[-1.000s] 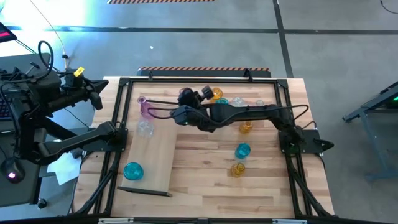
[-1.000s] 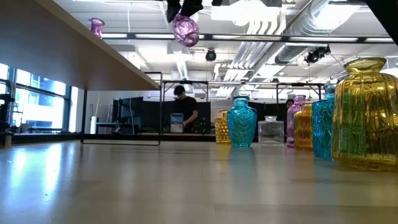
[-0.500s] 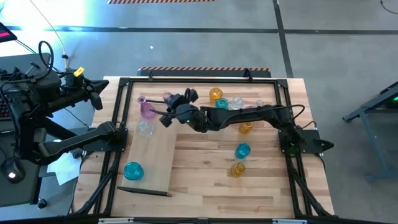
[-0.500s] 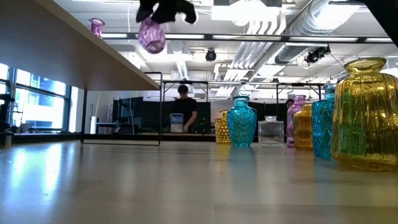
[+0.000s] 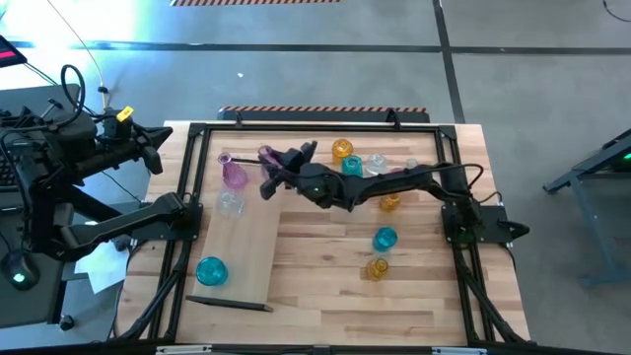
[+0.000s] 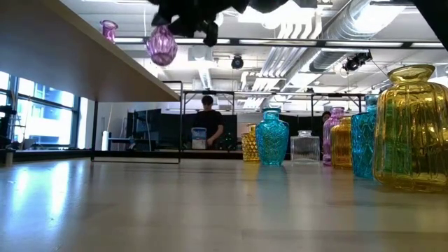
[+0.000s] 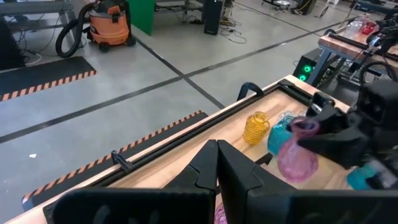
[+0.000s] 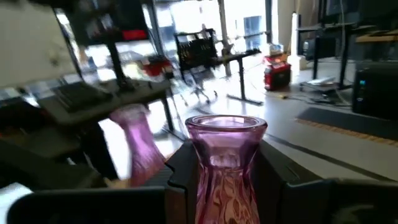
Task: Sort vases onto shelf
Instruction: Put the left violet flower vase on the shelf
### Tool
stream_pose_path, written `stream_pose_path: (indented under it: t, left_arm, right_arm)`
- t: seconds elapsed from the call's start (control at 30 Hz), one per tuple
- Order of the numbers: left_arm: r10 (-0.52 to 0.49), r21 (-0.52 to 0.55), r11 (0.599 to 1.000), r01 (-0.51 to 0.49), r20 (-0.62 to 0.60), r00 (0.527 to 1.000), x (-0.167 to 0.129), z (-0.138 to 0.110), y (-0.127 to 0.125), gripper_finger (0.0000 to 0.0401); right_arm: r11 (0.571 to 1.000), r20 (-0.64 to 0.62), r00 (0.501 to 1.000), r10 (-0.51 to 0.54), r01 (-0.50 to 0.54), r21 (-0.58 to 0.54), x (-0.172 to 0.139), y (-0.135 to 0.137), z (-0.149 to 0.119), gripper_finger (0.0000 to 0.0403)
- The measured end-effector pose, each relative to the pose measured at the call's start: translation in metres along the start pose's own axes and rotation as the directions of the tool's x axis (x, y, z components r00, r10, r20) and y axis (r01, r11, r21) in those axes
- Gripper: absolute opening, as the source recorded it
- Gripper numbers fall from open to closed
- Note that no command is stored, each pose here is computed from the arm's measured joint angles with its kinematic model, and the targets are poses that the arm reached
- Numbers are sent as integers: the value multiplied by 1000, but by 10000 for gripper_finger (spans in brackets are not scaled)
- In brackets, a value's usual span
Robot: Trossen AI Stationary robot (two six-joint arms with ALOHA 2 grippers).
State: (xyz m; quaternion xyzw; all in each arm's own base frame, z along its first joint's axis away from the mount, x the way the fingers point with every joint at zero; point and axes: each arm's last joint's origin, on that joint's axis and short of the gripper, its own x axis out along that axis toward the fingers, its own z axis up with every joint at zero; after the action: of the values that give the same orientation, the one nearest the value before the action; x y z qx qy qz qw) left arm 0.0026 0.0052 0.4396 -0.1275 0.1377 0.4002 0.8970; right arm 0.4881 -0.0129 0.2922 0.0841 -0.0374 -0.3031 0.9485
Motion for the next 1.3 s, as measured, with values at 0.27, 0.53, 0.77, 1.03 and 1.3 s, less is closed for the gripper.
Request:
stream_pose_path:
  t: [0.27,0.53,0.77,1.03,1.3]
  left_arm:
    - [0,1,1000,0,0,1000,0,0,0,0]
    - [0,1,1000,0,0,1000,0,0,0,0]
    - [16,1,1000,-16,3,1000,0,0,0,0]
    - [17,-1,1000,-17,3,1000,0,0,0,0]
    - [18,-1,1000,-18,3,1000,0,0,1,0]
  right_arm:
    - [995,12,997,73,-74,72,10,-19,-12,80]
    - [987,-25,990,139,-136,90,8,-26,-28,80]
    - [982,-38,982,187,-186,28,8,-24,-29,80]
    - [980,-42,980,196,-197,-21,10,-27,-30,80]
    - [976,-66,976,210,-213,-46,10,-27,-32,83]
